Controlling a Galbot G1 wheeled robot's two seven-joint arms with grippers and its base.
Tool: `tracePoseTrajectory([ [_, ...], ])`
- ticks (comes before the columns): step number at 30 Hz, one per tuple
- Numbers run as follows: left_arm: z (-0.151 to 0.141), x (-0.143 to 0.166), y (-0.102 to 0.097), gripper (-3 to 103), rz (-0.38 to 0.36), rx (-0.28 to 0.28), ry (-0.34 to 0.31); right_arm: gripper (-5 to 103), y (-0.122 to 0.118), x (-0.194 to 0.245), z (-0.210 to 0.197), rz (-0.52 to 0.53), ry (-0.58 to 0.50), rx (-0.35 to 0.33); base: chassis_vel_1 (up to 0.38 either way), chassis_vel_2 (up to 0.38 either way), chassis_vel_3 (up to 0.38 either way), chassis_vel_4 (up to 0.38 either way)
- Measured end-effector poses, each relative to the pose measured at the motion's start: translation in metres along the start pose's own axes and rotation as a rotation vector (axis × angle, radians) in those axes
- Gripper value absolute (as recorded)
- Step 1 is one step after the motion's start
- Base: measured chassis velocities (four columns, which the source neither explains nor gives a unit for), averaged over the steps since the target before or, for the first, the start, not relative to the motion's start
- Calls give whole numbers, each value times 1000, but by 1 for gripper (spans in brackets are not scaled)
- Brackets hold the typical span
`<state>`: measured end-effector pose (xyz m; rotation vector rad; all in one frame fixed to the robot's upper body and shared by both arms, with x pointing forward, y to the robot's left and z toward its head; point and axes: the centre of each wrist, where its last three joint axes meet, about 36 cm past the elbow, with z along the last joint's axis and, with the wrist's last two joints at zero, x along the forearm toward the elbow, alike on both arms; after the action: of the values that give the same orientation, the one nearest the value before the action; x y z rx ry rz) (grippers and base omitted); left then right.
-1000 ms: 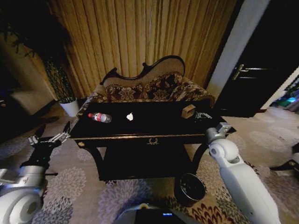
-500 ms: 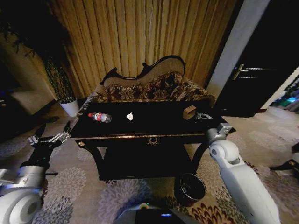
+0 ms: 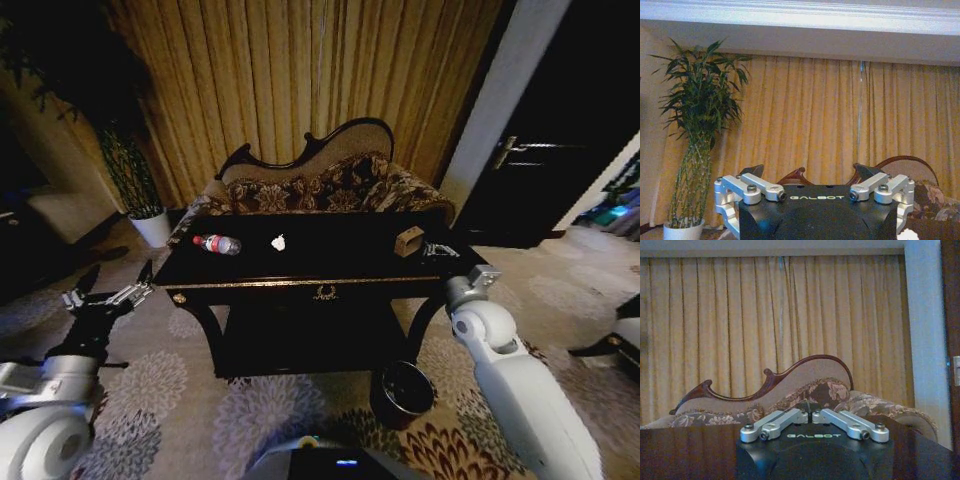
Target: Move to the front of the table and place the trash on the table into the trash bin.
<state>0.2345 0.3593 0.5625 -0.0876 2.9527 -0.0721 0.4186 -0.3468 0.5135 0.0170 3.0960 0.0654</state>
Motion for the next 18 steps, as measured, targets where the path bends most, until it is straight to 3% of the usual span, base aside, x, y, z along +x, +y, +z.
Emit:
tracePoseTrajectory([
  [18,-1,1,0,100,1,-2,0,0,-1,0,15,17,1,3,125,-123,-125,129],
])
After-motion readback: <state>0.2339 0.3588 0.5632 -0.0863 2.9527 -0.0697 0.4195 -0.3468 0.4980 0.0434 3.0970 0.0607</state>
